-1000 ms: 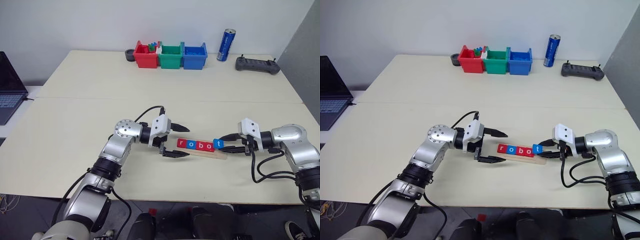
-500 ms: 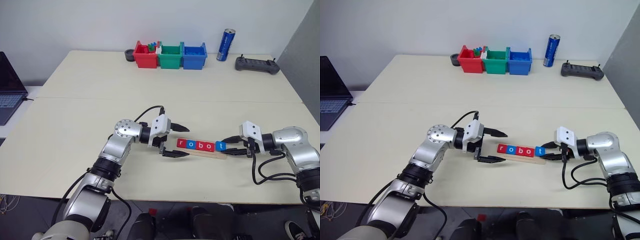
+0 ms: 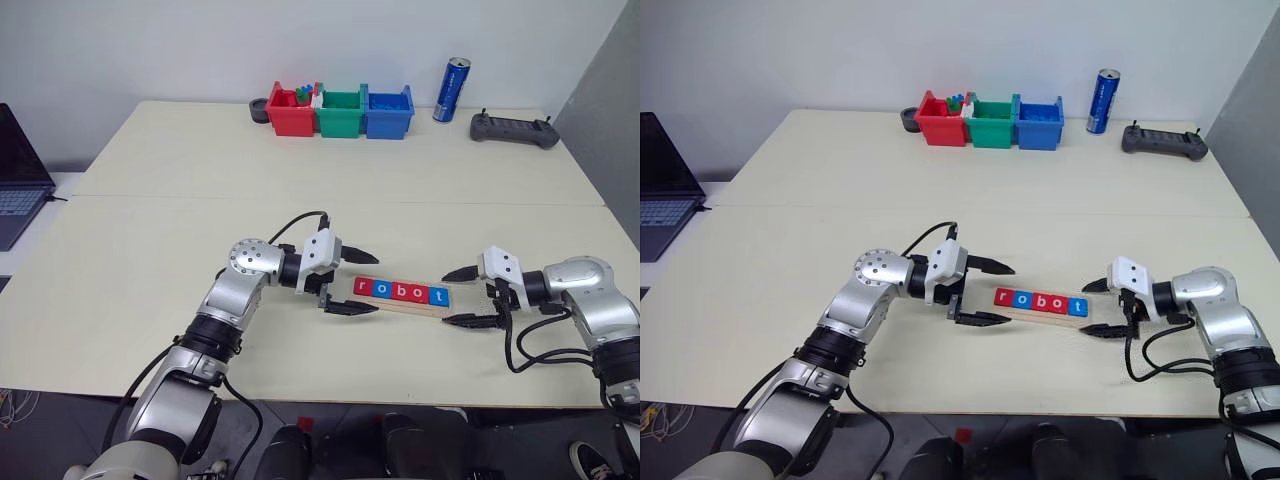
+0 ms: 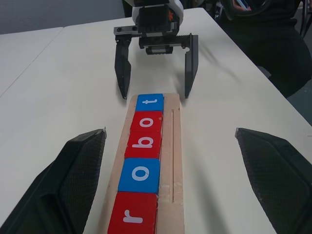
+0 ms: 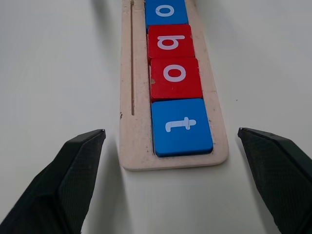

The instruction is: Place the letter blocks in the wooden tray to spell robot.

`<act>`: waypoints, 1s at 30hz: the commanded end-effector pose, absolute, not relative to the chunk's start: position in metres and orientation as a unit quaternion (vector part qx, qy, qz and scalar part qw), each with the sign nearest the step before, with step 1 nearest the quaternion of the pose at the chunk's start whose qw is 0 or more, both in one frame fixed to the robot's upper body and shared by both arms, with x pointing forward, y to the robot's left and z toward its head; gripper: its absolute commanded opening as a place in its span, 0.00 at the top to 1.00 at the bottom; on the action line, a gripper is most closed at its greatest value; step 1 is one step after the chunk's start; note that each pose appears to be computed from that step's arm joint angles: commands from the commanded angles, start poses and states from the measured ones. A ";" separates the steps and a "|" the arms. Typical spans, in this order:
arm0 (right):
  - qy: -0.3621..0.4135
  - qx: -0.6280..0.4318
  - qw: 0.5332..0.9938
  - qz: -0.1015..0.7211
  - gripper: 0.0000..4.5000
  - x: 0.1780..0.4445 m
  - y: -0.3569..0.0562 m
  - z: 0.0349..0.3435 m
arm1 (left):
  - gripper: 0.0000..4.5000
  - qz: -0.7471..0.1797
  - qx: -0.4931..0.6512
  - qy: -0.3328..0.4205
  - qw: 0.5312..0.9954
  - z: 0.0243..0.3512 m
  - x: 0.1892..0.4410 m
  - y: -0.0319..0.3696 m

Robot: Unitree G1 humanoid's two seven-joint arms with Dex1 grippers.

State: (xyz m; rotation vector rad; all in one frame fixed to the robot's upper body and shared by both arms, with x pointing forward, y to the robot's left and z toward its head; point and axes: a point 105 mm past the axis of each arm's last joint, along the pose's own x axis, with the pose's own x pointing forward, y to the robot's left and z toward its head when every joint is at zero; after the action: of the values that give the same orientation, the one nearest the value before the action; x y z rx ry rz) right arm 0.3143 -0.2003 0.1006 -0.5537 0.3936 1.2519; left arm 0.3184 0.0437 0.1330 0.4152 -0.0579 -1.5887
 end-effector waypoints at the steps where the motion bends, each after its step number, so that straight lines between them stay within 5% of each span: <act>1: 0.153 -0.259 0.774 0.557 0.00 0.318 -0.206 0.125 | 0.00 -0.707 0.193 -0.051 0.678 0.145 0.318 0.042; 6: 0.146 -0.265 0.788 0.536 0.00 0.317 -0.217 0.137 | 0.00 -0.708 0.193 -0.051 0.677 0.145 0.318 0.042; 9: 0.145 -0.264 0.793 0.529 0.13 0.315 -0.221 0.136 | 0.00 -0.709 0.192 -0.051 0.677 0.144 0.317 0.041; 20: 0.147 -0.264 0.800 0.518 0.99 0.312 -0.221 0.117 | 0.00 -0.709 0.195 -0.050 0.676 0.145 0.318 0.043; 30: 0.155 -0.264 0.794 0.526 1.00 0.308 -0.213 0.106 | 0.00 -0.708 0.193 -0.051 0.677 0.146 0.318 0.040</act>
State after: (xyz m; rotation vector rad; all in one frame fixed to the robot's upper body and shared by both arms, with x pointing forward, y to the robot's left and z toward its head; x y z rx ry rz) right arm 0.3066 -0.2166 0.0959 -0.5369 0.3747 1.1278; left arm 0.3182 0.0433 0.1330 0.4147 -0.0586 -1.5909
